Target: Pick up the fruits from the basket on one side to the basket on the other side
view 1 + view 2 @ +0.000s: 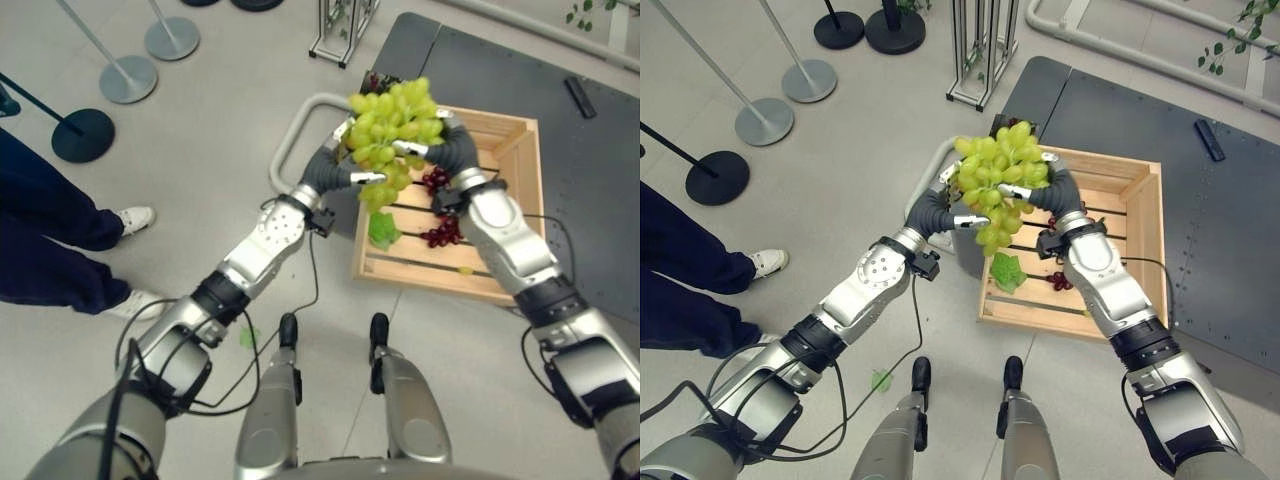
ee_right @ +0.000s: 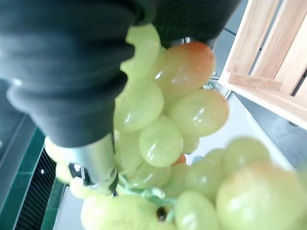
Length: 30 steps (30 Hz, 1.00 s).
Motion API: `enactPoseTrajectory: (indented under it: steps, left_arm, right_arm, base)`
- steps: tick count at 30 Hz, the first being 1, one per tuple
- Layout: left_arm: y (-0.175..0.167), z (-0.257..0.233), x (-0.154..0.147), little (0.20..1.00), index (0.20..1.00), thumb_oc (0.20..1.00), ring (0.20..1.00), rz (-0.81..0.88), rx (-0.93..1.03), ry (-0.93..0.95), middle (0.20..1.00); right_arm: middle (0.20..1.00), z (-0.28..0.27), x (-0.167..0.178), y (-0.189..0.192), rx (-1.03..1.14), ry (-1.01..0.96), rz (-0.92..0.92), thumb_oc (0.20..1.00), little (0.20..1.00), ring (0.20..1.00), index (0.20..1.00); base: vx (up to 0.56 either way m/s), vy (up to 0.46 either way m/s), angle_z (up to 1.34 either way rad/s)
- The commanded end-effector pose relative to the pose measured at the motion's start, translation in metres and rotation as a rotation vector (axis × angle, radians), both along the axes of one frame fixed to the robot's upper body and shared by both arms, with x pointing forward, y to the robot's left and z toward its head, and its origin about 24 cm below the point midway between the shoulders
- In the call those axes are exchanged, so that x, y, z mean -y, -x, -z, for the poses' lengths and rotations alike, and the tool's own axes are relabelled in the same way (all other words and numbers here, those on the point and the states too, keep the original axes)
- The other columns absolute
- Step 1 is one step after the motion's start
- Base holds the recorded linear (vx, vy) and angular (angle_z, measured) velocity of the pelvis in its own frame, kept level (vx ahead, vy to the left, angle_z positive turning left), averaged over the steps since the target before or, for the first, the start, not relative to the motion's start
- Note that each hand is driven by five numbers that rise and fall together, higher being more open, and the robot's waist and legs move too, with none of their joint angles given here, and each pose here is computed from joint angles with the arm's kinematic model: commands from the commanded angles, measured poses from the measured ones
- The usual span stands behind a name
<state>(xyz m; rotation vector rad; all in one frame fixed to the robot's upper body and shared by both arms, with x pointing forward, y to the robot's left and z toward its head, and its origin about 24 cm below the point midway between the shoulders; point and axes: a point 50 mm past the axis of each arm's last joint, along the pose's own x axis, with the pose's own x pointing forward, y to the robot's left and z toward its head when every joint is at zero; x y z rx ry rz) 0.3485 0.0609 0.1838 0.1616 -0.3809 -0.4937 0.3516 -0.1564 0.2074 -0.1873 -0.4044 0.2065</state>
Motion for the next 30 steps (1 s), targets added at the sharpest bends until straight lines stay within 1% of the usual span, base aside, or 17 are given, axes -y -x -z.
enactPoseTrajectory:
  steps: [1, 2, 3, 6, 7, 8, 9, 11, 12, 15, 18, 25, 26, 27, 28, 29, 30]
  left_arm:
    - [0.005, 0.025, 0.019, 1.0, 1.0, 1.0, 1.0, 0.041, -0.098, 0.078, 1.0]
    - [0.003, 0.029, 0.02, 1.0, 1.0, 1.0, 1.0, 0.026, -0.137, 0.116, 1.0]
    - [0.003, 0.029, 0.02, 1.0, 1.0, 1.0, 1.0, 0.026, -0.137, 0.116, 1.0]
    - [0.001, 0.031, 0.026, 1.0, 1.0, 1.0, 1.0, 0.024, -0.168, 0.147, 1.0]
    - [-0.001, 0.028, 0.03, 1.0, 1.0, 1.0, 1.0, 0.023, -0.182, 0.173, 1.0]
    - [-0.001, 0.028, 0.03, 1.0, 1.0, 1.0, 1.0, 0.023, -0.182, 0.174, 1.0]
    - [-0.001, 0.024, 0.034, 1.0, 1.0, 1.0, 1.0, 0.042, -0.191, 0.202, 1.0]
    - [-0.001, 0.021, 0.036, 1.0, 1.0, 1.0, 1.0, 0.054, -0.192, 0.213, 1.0]
    - [-0.001, 0.021, 0.039, 1.0, 1.0, 1.0, 1.0, 0.084, -0.222, 0.24, 1.0]
    - [-0.001, 0.021, 0.039, 1.0, 1.0, 1.0, 1.0, 0.095, -0.235, 0.257, 1.0]
    - [-0.005, 0.018, 0.036, 1.0, 1.0, 1.0, 1.0, 0.057, -0.229, 0.281, 1.0]
    - [-0.007, 0.014, 0.042, 1.0, 1.0, 1.0, 1.0, 0.031, -0.223, 0.303, 1.0]
    - [-0.007, 0.013, 0.042, 0.934, 0.934, 0.934, 0.934, 0.028, -0.221, 0.303, 0.934]
    - [-0.007, 0.013, 0.042, 0.79, 0.79, 0.79, 0.79, 0.028, -0.221, 0.304, 0.79]
    - [-0.008, 0.012, 0.043, 0.608, 0.608, 0.608, 0.608, 0.023, -0.21, 0.291, 0.608]
    - [-0.008, 0.011, 0.044, 0.821, 0.821, 0.821, 0.821, 0.021, -0.201, 0.28, 0.821]
    - [-0.007, 0.011, 0.044, 1.0, 1.0, 1.0, 1.0, 0.02, -0.189, 0.261, 1.0]
  right_arm:
    - [0.2, -0.012, -0.023, 0.001, 0.078, -0.051, -0.076, 0.2, 0.2, 0.2, 0.2]
    - [0.2, -0.012, -0.033, 0.002, 0.079, -0.067, -0.111, 0.2, 0.2, 0.2, 0.2]
    - [0.2, -0.012, -0.034, 0.002, 0.079, -0.067, -0.112, 0.2, 0.2, 0.2, 0.2]
    - [0.2, -0.01, -0.047, 0.003, 0.068, -0.085, -0.152, 0.2, 0.2, 0.2, 0.2]
    - [0.2, -0.011, -0.059, 0.003, 0.065, -0.082, -0.184, 0.2, 0.2, 0.2, 0.2]
    - [0.2, -0.011, -0.059, 0.003, 0.066, -0.081, -0.184, 0.2, 0.2, 0.2, 0.2]
    - [0.2, -0.013, -0.069, 0.004, 0.068, -0.073, -0.209, 0.2, 0.2, 0.2, 0.2]
    - [0.2, -0.014, -0.072, 0.004, 0.069, -0.069, -0.219, 0.2, 0.2, 0.2, 0.2]
    - [0.2, -0.015, -0.08, 0.004, 0.064, -0.06, -0.247, 0.2, 0.2, 0.2, 0.2]
    - [0.2, -0.015, -0.085, 0.003, 0.057, -0.048, -0.266, 0.2, 0.2, 0.2, 0.2]
    - [0.2, -0.015, -0.092, 0.007, 0.061, -0.054, -0.286, 0.2, 0.2, 0.2, 0.2]
    - [0.2, -0.008, -0.109, 0.016, 0.049, -0.088, -0.342, 0.2, 0.2, 0.2, 0.2]
    - [0.2, -0.007, -0.11, 0.016, 0.046, -0.09, -0.346, 0.2, 0.2, 0.2, 0.2]
    - [0.2, -0.007, -0.11, 0.016, 0.046, -0.09, -0.346, 0.2, 0.2, 0.2, 0.2]
    - [0.2, -0.007, -0.113, 0.018, 0.048, -0.088, -0.357, 0.2, 0.2, 0.2, 0.2]
    - [0.2, -0.007, -0.115, 0.019, 0.047, -0.089, -0.366, 0.2, 0.2, 0.2, 0.2]
    - [0.2, -0.007, -0.117, 0.019, 0.047, -0.087, -0.372, 0.2, 0.2, 0.2, 0.2]
  base:
    - [0.06, 0.007, 0.02]
    - [0.0, 0.0, 0.0]
    - [0.04, 0.003, 0.01]
    - [0.01, 0.001, 0.0]
    - [0.0, 0.0, 0.0]
    - [0.0, 0.0, 0.0]
    - [0.0, 0.0, 0.0]
    - [0.0, 0.0, 0.0]
    - [0.0, 0.0, 0.0]
    - [0.0, 0.0, 0.0]
    - [0.0, 0.0, 0.0]
    - [0.0, 0.0, 0.0]
    - [0.0, 0.0, 0.0]
    - [0.0, 0.0, 0.0]
    - [0.0, 0.0, 0.0]
    - [0.0, 0.0, 0.0]
    - [0.0, 0.0, 0.0]
